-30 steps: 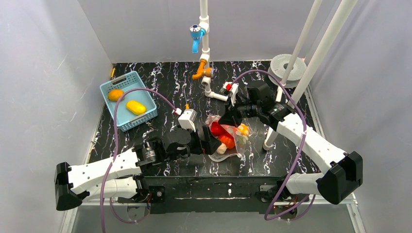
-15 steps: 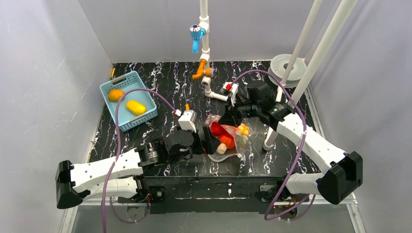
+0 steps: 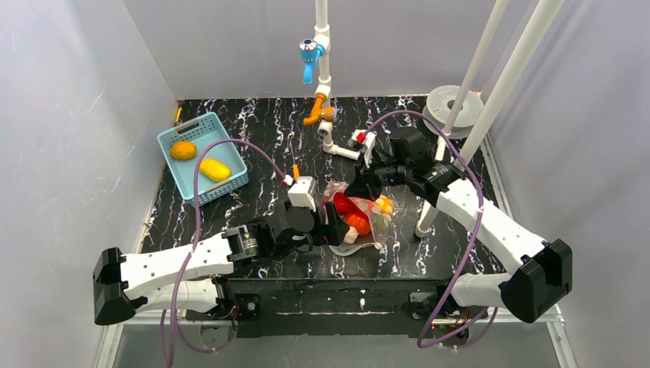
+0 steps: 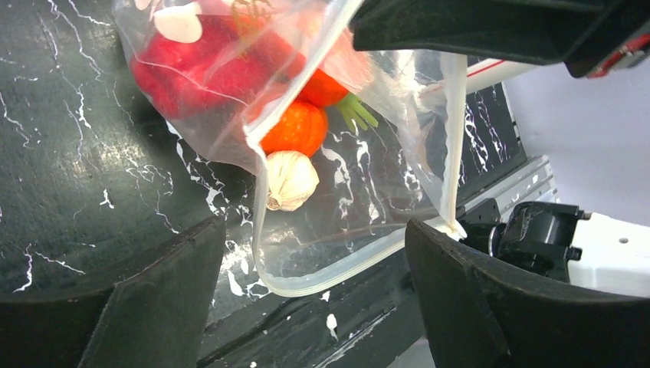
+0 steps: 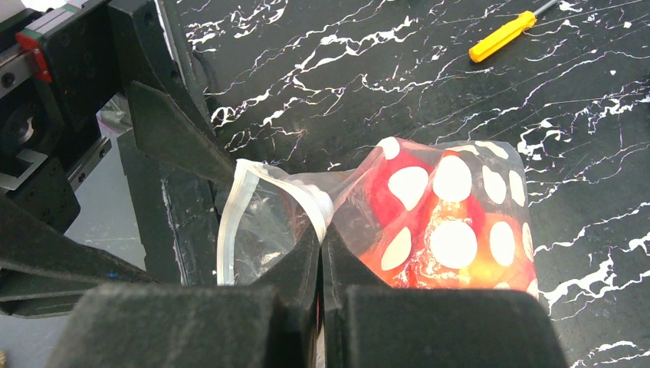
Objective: Open the zip-top bag and remove the fake food
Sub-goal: Pick up the food from the zipper food storage bag.
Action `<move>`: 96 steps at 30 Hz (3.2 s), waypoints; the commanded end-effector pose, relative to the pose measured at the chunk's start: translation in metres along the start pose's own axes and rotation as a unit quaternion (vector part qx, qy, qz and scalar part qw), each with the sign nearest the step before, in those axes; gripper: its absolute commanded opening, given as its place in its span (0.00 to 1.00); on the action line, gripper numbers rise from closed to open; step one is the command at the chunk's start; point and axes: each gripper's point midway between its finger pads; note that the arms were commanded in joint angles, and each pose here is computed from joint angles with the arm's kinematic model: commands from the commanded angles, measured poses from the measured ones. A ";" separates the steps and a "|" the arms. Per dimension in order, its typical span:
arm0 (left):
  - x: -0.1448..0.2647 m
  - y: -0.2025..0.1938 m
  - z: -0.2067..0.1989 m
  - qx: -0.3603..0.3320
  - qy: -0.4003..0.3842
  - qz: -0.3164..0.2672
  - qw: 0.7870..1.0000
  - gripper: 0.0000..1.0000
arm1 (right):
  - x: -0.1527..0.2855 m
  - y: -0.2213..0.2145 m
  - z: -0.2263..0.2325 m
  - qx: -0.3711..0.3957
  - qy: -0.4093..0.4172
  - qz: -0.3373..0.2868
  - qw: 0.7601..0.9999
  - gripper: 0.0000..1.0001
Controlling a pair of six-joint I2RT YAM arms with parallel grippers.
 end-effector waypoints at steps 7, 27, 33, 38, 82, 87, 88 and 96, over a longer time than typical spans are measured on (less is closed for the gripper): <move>0.027 0.028 -0.025 -0.074 -0.021 -0.032 0.997 0.79 | 0.001 0.008 -0.002 0.014 0.003 -0.019 1.000 0.01; -0.028 0.005 -0.022 -0.138 0.011 0.029 0.990 0.51 | 0.001 0.008 -0.002 0.015 0.002 -0.020 1.000 0.01; -0.049 -0.013 -0.010 -0.141 0.025 0.048 0.989 0.52 | 0.000 0.007 -0.002 0.014 0.003 -0.018 1.000 0.01; -0.063 -0.020 -0.001 -0.132 0.027 0.025 0.991 0.53 | -0.001 0.006 -0.003 0.012 0.003 -0.017 1.000 0.01; -0.136 -0.052 0.068 -0.157 0.171 -0.034 0.972 0.59 | -0.006 0.009 0.002 -0.019 0.022 -0.024 0.999 0.01; -0.143 -0.047 0.067 -0.162 0.168 -0.059 0.971 0.53 | -0.006 0.010 0.003 -0.022 0.026 -0.025 0.999 0.01; -0.144 -0.046 0.068 -0.164 0.169 -0.061 0.970 0.53 | -0.006 0.010 0.003 -0.023 0.026 -0.025 0.999 0.01; -0.154 -0.048 0.064 -0.175 0.151 -0.054 0.971 0.33 | -0.006 0.009 0.003 -0.022 0.025 -0.026 0.999 0.01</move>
Point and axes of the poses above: each gripper's point midway between its finger pads, its own x axis back along the fingers, its own z axis along the line the jaws close on, y = z × x, and after that the axes turned 4 degrees about x, right-handed
